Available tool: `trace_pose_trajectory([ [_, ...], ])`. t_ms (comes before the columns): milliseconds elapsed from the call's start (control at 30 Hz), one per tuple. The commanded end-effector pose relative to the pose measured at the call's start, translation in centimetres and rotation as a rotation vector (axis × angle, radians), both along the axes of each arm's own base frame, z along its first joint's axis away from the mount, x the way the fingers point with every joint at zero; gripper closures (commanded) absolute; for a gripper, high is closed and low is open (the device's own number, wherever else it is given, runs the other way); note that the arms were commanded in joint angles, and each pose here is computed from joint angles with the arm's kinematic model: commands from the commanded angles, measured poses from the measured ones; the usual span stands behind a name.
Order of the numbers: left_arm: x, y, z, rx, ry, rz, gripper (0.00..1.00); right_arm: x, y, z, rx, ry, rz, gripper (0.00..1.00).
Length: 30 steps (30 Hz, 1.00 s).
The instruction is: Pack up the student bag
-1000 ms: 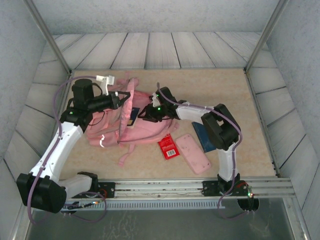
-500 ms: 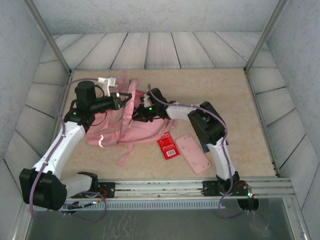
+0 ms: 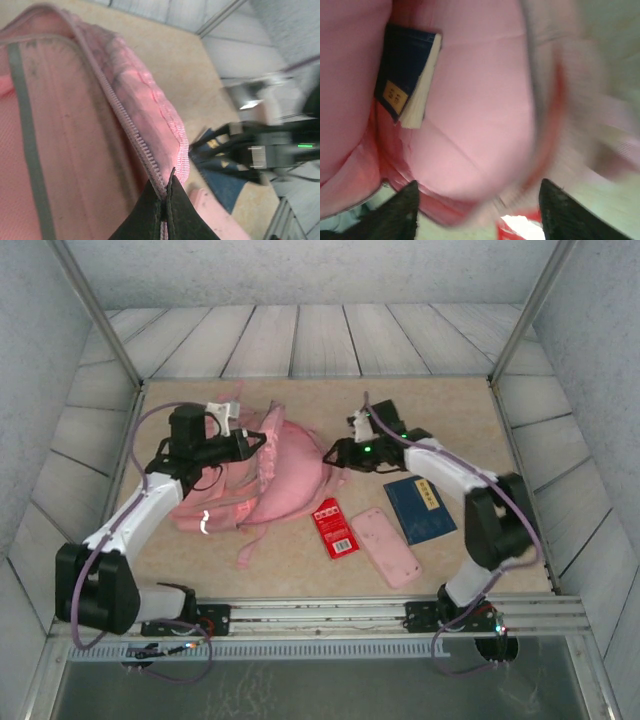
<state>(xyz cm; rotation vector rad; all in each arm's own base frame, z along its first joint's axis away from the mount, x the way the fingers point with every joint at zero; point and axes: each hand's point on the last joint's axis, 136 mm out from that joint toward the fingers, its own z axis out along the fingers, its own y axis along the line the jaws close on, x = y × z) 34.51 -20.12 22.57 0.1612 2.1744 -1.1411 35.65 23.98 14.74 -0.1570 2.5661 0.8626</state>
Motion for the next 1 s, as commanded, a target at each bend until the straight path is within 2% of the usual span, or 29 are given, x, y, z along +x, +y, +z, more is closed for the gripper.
trace_pose_trajectory([
  [0, 1.4, 0.4, -2.8, 0.084, 0.015, 0.042, 1.00, -3.0, -7.8, -1.5, -0.303, 0.014, -0.063, 0.31],
  [100, 1.4, -1.5, -3.4, 0.125, 0.008, 0.019, 0.89, -3.5, -13.3, -1.9, -0.333, 0.035, -0.224, 0.27],
  [167, 1.0, -3.6, -3.3, 0.147, -0.009, -0.016, 0.73, -3.9, -16.4, -2.6, -0.336, 0.053, -0.334, 0.27],
  [300, -0.5, -8.0, -3.4, 0.144, 0.015, -0.085, 0.55, -4.9, -20.5, -4.3, -0.369, 0.096, -0.483, 0.27],
  [433, -2.2, -12.5, -3.3, 0.103, 0.017, -0.111, 0.43, -6.2, -24.2, -6.8, -0.397, 0.151, -0.605, 0.27],
  [567, -4.0, -17.6, -4.4, 0.029, 0.092, -0.169, 0.43, -7.2, -25.7, -9.0, -0.338, 0.201, -0.657, 0.29],
  [700, -5.7, -22.1, -7.5, 0.026, 0.185, -0.207, 0.44, -7.1, -26.0, -10.3, -0.315, 0.215, -0.689, 0.31],
  [867, -6.9, -25.9, -10.7, 0.035, 0.273, -0.236, 0.45, -7.1, -26.9, -11.6, -0.333, 0.234, -0.730, 0.34],
  [967, -7.3, -27.4, -12.3, 0.052, 0.308, -0.262, 0.46, -7.3, -26.7, -11.7, -0.327, 0.237, -0.733, 0.39],
])
